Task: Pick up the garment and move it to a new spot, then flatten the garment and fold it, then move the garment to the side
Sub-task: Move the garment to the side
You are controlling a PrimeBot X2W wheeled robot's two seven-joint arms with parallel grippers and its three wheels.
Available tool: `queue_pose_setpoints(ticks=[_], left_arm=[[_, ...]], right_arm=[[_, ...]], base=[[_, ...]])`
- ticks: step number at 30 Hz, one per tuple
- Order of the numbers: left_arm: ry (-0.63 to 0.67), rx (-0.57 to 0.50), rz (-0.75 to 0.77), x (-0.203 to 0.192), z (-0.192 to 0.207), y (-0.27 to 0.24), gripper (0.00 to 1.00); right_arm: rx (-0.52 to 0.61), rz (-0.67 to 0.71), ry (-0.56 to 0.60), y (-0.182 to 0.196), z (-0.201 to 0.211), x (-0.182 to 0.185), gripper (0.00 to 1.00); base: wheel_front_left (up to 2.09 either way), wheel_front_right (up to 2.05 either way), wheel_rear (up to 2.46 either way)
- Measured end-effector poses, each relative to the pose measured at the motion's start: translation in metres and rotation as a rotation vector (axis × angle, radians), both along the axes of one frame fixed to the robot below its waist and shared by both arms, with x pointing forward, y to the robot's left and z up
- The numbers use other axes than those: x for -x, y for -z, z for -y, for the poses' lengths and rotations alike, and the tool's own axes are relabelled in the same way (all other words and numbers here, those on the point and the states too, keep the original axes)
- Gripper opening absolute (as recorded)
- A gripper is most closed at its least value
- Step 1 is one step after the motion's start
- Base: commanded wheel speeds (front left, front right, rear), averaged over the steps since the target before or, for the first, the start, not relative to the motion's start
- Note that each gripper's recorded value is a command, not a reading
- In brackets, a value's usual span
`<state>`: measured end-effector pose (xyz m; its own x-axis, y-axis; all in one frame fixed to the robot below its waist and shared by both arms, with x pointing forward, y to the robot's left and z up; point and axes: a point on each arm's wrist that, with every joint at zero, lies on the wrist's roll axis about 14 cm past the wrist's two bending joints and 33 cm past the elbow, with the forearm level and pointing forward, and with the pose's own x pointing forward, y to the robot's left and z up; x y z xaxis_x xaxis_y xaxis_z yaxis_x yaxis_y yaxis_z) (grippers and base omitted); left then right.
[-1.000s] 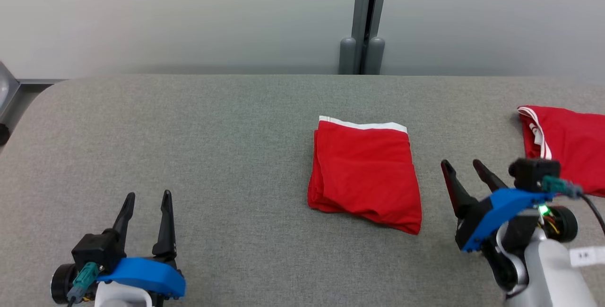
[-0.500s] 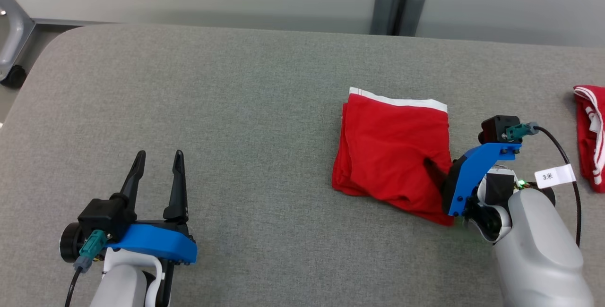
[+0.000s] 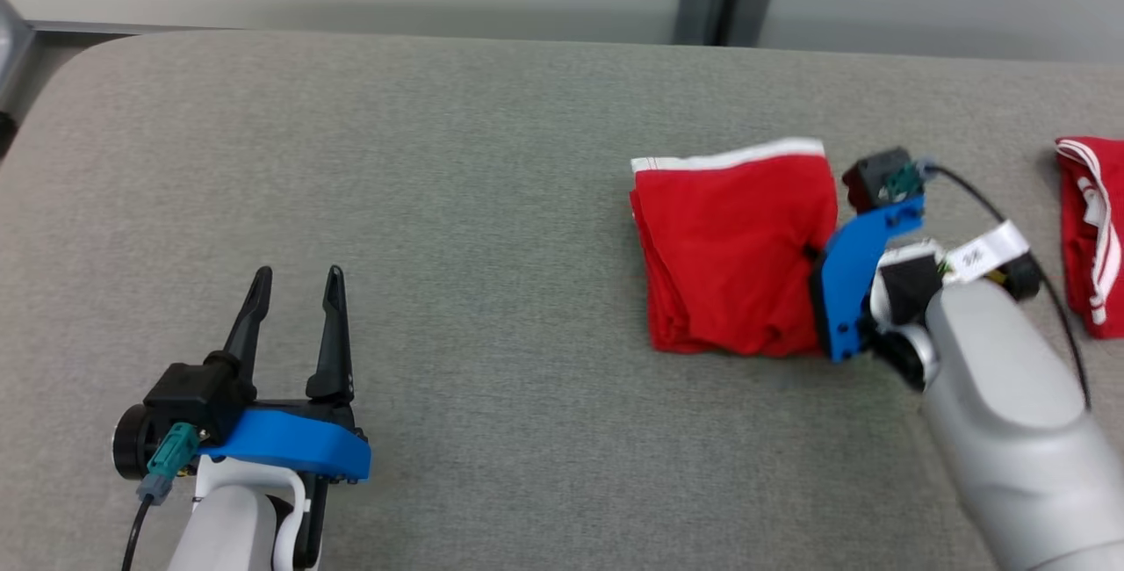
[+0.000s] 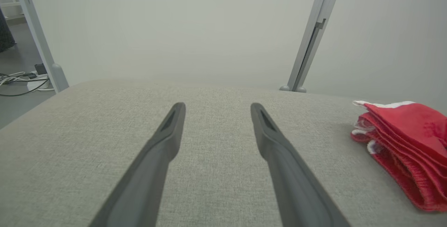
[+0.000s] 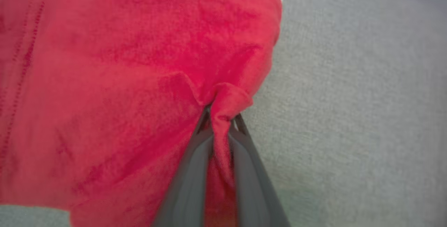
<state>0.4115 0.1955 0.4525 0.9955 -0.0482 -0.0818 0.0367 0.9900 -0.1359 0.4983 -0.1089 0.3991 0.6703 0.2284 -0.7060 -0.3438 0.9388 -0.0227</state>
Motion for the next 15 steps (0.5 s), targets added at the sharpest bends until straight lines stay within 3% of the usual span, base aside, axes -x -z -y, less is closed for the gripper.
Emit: queue_pose_setpoints(ticks=[7,13,15], left_arm=[[0.059,0.020,0.014,-0.019,0.023,0.002,1.00],[0.153,0.042,0.013,-0.043,0.059,0.011,1.00],[0.166,0.044,0.015,-0.046,0.064,0.011,1.00]], right_arm=[[0.171,0.118,-0.004,-0.050,0.062,-0.033,0.00],[0.325,0.139,0.132,-0.084,0.171,-0.032,0.00],[0.343,0.133,0.153,-0.086,0.185,-0.029,0.00]], base=[[0.00,0.00,0.00],[0.00,0.00,0.00],[0.00,0.00,0.00]])
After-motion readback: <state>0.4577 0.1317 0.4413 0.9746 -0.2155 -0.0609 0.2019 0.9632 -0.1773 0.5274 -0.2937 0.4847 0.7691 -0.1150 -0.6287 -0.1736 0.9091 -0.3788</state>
